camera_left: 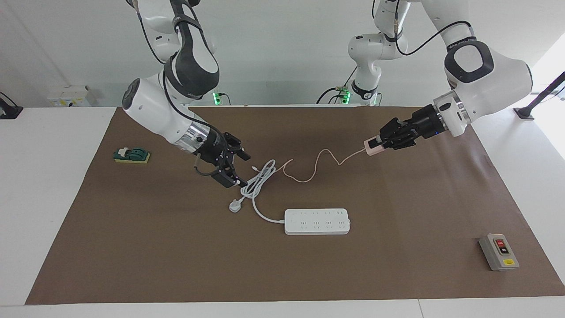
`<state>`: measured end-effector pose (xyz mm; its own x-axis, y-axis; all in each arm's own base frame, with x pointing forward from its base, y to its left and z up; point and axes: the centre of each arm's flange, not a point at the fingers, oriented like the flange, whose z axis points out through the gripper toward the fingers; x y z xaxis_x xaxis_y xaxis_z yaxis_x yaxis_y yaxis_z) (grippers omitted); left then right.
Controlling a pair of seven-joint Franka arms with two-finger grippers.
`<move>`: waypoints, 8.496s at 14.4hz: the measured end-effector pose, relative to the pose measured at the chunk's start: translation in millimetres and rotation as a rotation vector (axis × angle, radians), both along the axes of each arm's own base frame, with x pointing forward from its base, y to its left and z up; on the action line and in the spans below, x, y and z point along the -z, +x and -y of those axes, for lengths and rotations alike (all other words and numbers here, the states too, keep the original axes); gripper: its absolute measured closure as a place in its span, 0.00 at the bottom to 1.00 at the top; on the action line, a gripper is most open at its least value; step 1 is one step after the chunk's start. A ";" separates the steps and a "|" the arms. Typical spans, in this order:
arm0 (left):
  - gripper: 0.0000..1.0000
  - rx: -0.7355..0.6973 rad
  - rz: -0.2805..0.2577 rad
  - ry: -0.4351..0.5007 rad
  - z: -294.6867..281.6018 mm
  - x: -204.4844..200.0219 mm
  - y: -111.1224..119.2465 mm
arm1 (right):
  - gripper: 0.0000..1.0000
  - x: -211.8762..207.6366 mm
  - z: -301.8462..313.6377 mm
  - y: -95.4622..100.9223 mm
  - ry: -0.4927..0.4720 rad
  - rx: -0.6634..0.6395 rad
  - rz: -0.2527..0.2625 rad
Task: Plug charger into power strip
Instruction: 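Pull the charger back with the left gripper while the right gripper withdraws, then carry the pink charger with the left gripper to the strip's end socket, then push the charger prongs into the power strip socket with the left gripper, then open the left gripper and draw it back from the plugged charger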
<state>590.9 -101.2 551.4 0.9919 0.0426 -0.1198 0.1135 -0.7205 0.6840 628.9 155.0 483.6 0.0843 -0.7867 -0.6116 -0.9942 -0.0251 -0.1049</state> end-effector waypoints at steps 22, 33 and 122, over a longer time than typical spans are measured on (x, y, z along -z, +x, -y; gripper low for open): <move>0.68 -0.138 0.012 0.555 -10.9 -66.1 0.7 | 0.00 -43.2 118.9 -46.9 -0.351 -1.051 0.347; 0.68 -0.844 -0.262 0.613 61.5 13.8 46.1 | 0.00 -114.1 149.8 -90.1 -0.528 -1.467 0.421; 0.19 -1.354 -0.448 0.687 134.5 152.6 71.2 | 0.00 -146.5 168.3 -112.6 -0.538 -1.499 0.419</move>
<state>662.1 -235.7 398.8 0.0667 0.9972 0.0336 0.9975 -0.0673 0.0196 516.3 -13.3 630.2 0.9977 0.0424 -0.0521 0.0422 -0.9991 -0.0050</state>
